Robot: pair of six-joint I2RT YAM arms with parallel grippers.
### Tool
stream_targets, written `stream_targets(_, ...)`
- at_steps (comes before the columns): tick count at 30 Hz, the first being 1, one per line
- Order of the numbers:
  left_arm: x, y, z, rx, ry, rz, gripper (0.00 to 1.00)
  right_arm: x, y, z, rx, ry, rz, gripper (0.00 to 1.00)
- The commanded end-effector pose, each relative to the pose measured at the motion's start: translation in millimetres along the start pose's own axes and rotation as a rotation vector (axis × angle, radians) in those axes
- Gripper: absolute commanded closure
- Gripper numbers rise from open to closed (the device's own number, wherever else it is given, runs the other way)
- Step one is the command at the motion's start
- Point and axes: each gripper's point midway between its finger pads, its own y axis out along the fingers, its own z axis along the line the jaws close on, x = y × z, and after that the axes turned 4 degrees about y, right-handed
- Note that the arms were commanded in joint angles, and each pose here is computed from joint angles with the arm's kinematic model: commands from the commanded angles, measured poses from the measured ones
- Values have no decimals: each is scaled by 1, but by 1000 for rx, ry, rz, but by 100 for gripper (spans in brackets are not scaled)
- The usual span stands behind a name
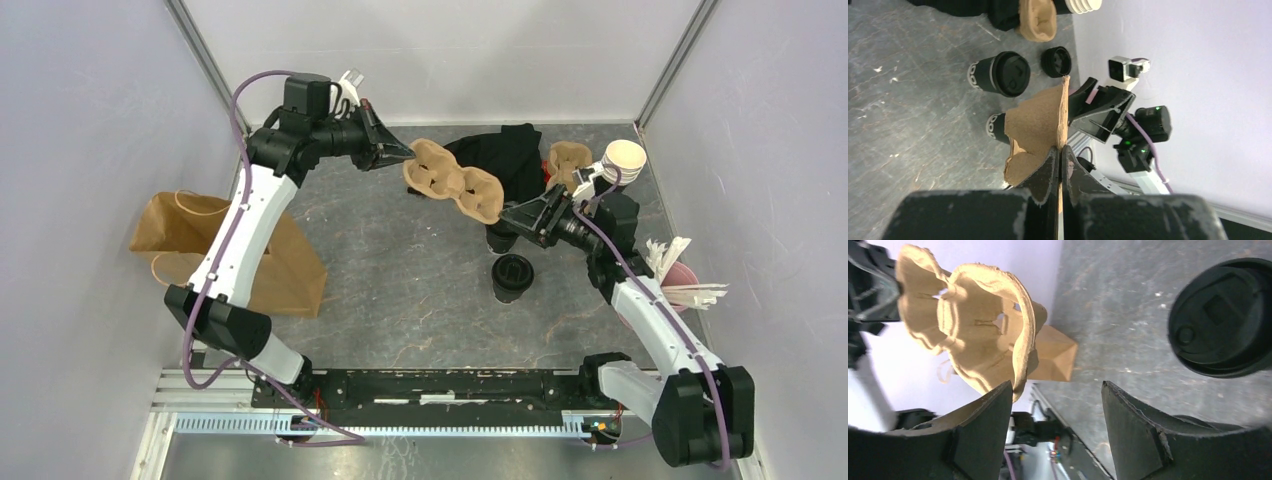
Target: Pack the takeout coffee
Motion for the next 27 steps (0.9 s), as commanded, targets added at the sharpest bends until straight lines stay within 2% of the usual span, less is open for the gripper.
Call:
stream_targets(1,7,-20,-40,-168,9,-60,98,17,-19,76,347,45,-52,29)
stream_targets(6,2,-19,-43,-218,-25,-59,98,17,-35,89,480,125,-91,31)
stream_targets(13,0,-20,-46,-246,-40,-59,98,23,-39,88,511,171,-141,50)
stream_targets(22,-2,-19,-45,-248,-46,-56,98,28,-41,85,519,180,-161,60)
stream_targets(27,-2,-18,-46,-257,-47,-52,98,29,-41,81,525,203,-176,60)
